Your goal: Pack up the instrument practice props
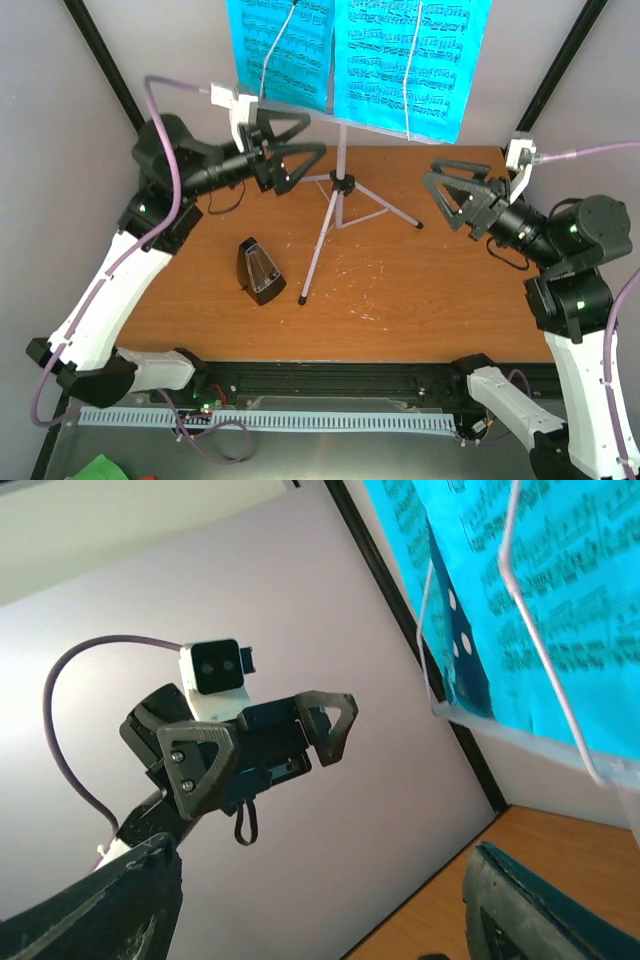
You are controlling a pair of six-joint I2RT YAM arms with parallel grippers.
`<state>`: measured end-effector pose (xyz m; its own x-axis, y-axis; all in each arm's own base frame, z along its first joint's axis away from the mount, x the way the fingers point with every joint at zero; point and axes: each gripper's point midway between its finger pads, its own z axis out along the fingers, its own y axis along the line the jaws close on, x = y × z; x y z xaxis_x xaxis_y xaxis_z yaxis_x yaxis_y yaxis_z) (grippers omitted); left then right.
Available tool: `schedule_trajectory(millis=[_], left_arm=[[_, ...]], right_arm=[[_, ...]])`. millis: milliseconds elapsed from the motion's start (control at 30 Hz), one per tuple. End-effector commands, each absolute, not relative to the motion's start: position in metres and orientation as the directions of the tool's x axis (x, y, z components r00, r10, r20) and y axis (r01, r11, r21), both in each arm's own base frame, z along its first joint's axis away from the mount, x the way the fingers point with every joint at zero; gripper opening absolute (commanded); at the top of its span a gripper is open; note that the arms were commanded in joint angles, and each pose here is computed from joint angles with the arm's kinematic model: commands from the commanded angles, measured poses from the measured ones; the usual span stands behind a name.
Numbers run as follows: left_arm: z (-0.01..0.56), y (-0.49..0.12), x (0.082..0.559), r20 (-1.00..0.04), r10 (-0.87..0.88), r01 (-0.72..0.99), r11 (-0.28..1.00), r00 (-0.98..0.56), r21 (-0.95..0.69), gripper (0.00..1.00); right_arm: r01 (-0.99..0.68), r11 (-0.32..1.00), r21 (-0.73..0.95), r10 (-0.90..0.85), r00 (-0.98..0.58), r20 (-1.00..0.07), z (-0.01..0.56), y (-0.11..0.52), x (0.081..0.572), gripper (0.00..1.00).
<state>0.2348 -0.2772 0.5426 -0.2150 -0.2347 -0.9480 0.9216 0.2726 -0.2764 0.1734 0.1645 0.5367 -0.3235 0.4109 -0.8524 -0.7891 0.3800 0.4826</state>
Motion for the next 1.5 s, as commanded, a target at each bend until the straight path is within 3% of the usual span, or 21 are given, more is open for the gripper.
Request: schedule_trajectory(millis=[0, 233, 600, 1067, 1333, 1467], left_arm=[[0.549, -0.286, 0.258, -0.932, -0.177, 0.880, 0.312, -0.316, -0.357, 0.97], [0.574, -0.292, 0.300, -0.950, -0.206, 0.854, 0.424, -0.235, -0.303, 0.61], [0.579, -0.290, 0.341, -0.958, -0.230, 0.787, 0.552, -0.174, -0.276, 0.61], [0.580, -0.302, 0.355, -0.964, -0.220, 0.813, 0.529, -0.147, -0.245, 0.58], [0.581, -0.286, 0.357, -0.975, -0.204, 0.767, 0.610, -0.088, -0.197, 0.57], [0.583, -0.287, 0.349, -0.978, -0.199, 0.789, 0.589, -0.070, -0.176, 0.58]], right_arm=[[-0.814, 0.328, 0.479, 0.406, -0.337, -0.850, 0.565, 0.172, 0.179, 0.74], [-0.808, 0.384, 0.447, 0.395, -0.293, -0.870, 0.591, 0.176, 0.211, 0.62], [-0.771, 0.444, 0.456, 0.418, -0.272, -0.867, 0.609, 0.175, 0.244, 0.53], [-0.750, 0.464, 0.473, 0.395, -0.303, -0.867, 0.613, 0.190, 0.271, 0.56], [-0.738, 0.497, 0.457, 0.392, -0.280, -0.877, 0.613, 0.199, 0.280, 0.56], [-0.739, 0.499, 0.454, 0.398, -0.270, -0.877, 0.616, 0.202, 0.284, 0.56]])
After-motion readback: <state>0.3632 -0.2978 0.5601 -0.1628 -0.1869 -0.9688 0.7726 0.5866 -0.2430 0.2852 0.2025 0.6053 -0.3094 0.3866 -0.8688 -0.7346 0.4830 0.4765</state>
